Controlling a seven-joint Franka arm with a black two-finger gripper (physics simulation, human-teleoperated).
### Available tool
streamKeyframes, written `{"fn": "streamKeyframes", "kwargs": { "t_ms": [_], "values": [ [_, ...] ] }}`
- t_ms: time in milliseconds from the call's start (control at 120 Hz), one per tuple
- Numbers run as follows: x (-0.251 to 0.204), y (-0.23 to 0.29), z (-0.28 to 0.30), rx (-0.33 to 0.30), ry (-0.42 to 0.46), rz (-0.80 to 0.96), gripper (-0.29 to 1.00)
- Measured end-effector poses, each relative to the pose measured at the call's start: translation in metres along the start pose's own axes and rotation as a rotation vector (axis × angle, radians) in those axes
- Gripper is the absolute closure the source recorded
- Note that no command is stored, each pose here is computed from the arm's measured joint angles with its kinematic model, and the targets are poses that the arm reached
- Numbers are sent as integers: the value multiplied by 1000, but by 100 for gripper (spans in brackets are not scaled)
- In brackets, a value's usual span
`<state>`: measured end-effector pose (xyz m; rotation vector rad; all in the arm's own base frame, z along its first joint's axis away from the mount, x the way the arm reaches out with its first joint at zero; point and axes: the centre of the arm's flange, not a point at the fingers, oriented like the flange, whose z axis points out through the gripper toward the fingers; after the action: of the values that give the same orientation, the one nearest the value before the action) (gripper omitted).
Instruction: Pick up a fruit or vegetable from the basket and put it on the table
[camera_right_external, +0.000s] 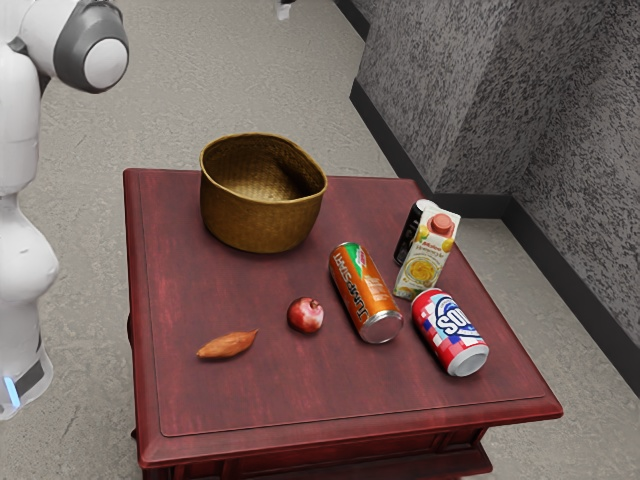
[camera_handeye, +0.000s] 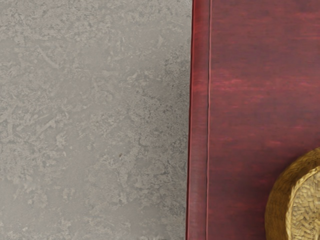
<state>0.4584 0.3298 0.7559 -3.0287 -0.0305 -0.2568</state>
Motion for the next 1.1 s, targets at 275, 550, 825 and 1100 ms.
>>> {"fn": "streamKeyframes", "kwargs": {
  "t_ms": [275, 550, 825, 1100],
  "values": [
    [15, -7, 53, -75, -54, 44, 0],
    [55, 77, 81, -155, -158, 459, 0],
    [5, 87, 204, -334, -285, 588, 0],
    [0, 110, 167, -264, -134, 708, 0]
  ]
}}
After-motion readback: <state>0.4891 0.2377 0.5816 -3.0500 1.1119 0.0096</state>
